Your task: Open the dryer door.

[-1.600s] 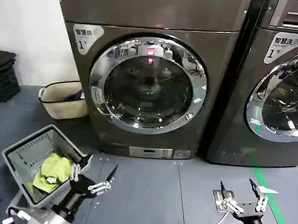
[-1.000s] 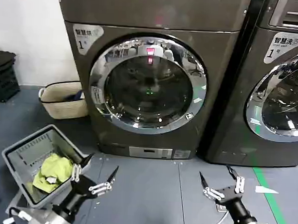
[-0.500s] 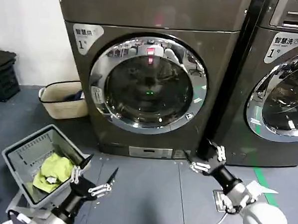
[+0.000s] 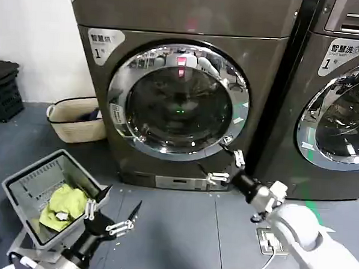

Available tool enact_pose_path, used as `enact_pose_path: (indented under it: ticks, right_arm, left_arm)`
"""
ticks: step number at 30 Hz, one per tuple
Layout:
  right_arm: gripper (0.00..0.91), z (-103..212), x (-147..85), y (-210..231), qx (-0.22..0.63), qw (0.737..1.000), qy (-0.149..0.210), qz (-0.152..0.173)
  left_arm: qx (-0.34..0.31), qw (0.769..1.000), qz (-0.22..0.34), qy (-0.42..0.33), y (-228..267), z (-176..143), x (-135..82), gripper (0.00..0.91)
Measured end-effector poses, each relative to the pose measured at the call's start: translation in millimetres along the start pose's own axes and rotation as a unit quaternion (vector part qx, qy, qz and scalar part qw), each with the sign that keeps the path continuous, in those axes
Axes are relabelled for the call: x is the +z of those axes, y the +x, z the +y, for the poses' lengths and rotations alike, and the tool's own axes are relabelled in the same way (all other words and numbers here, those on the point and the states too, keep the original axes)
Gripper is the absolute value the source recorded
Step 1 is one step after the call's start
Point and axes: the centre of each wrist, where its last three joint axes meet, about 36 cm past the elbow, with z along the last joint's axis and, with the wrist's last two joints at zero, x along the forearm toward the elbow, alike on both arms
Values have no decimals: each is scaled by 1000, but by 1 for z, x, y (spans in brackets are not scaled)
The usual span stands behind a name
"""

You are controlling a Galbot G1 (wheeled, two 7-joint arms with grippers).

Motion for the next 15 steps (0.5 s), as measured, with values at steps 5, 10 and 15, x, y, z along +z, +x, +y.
enact_pose_path:
  ticks: [5,10,15]
  right_arm:
    - [907,-7,-3,-27,-11,1000,6,-2]
    - [907,-10,-2,-52,-16,1000,7,-1]
    - [907,-11,-1,-74,-21,1000,7,-1]
  left_arm:
    - [-2,1000,0,0,0,0,0,907]
    - [-3,1000,0,1,0,1,1,907]
    - [-4,1000,0,0,0,1,1,907]
